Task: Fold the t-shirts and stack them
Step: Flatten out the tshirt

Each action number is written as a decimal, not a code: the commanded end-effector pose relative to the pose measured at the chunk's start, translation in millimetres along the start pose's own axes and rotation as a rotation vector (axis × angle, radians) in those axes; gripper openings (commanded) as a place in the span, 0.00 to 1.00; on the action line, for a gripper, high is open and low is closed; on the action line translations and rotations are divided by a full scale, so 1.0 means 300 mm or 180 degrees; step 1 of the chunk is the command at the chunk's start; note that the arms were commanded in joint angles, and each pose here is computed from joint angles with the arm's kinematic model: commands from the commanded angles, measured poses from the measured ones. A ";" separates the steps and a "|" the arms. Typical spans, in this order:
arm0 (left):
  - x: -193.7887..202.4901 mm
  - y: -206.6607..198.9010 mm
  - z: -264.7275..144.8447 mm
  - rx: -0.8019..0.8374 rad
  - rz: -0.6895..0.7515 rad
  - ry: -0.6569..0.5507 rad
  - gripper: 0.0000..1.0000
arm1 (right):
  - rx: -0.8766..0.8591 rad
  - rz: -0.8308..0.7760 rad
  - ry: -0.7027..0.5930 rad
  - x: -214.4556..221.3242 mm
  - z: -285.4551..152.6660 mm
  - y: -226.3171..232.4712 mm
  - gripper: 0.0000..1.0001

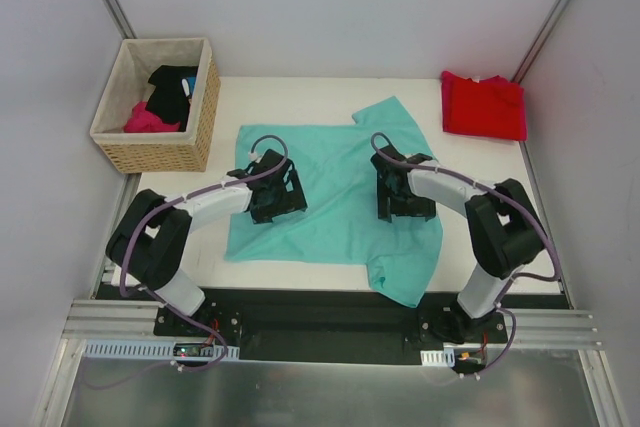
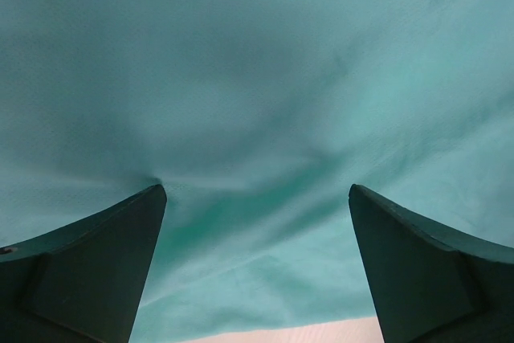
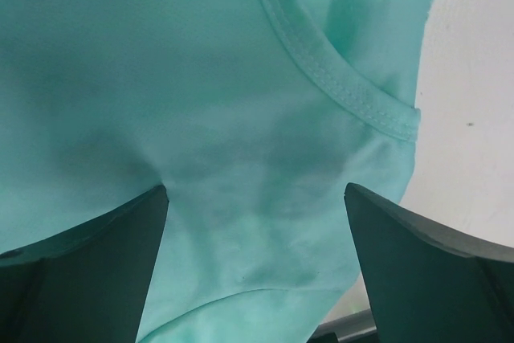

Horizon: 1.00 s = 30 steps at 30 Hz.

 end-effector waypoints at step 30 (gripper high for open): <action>-0.210 0.047 -0.350 0.0579 0.0063 -0.0634 0.99 | -0.1273 0.0261 -0.1228 -0.113 -0.477 -0.043 0.97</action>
Point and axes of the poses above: each gripper's point midway between its finger pads, its own z axis out along the fingers, its own y axis along the line the jaws close on, x = y × z, the point moved 9 cm from there along -z, back along the fingers, and after that the axes turned 7 degrees about z, right-handed, at the moved point
